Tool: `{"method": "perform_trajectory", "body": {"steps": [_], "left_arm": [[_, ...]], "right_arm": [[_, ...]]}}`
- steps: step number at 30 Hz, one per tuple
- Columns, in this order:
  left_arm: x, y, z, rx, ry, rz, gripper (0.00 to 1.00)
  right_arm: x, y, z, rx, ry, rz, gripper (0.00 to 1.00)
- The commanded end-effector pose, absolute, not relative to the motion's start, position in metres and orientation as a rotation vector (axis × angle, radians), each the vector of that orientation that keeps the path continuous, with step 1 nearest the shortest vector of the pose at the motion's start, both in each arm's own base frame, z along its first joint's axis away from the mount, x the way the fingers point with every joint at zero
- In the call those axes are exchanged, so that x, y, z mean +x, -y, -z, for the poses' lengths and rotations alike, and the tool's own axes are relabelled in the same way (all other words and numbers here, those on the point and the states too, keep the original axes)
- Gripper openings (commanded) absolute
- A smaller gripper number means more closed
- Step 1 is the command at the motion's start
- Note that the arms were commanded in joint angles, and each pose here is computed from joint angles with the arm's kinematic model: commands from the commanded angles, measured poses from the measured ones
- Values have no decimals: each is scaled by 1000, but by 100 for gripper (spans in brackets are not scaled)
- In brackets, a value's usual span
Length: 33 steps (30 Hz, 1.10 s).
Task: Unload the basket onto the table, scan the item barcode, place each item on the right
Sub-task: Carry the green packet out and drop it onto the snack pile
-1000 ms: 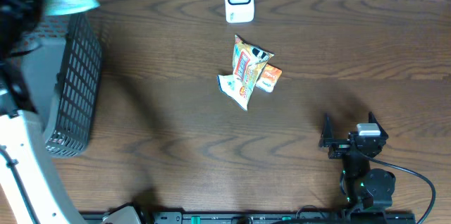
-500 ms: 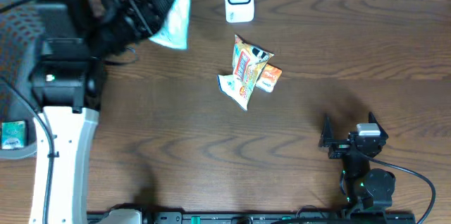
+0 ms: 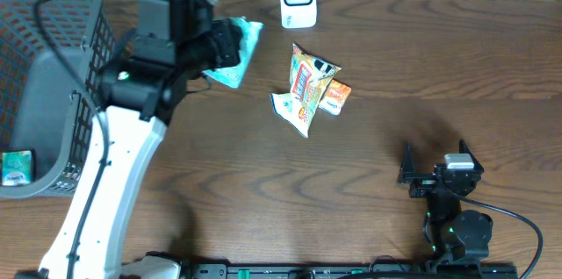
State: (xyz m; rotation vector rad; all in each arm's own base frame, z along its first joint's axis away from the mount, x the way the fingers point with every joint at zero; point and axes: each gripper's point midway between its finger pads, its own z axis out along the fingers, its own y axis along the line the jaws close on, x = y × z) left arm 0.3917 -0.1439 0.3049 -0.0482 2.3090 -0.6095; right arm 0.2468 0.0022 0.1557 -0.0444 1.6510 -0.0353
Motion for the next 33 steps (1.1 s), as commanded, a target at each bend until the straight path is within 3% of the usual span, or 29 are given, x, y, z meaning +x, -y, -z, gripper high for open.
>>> {"method": "perform_trajectory", "body": {"steps": [1, 7, 15, 26, 33], "left_arm": [[396, 162, -286, 6, -2360, 594, 7], [390, 191, -252, 75, -2468, 612, 7], [368, 221, -247, 178, -2501, 637, 7], [374, 222, -240, 169, -2505, 595, 7], [380, 230, -190, 42, -2656, 602, 7]], "right_arm": [[247, -5, -155, -60, -1650, 34, 99], [247, -5, -155, -60, -1650, 34, 99], [247, -5, -155, -60, -1650, 34, 99], [247, -5, -155, -60, -1650, 34, 99], [247, -5, -155, -60, -1650, 34, 99]]}}
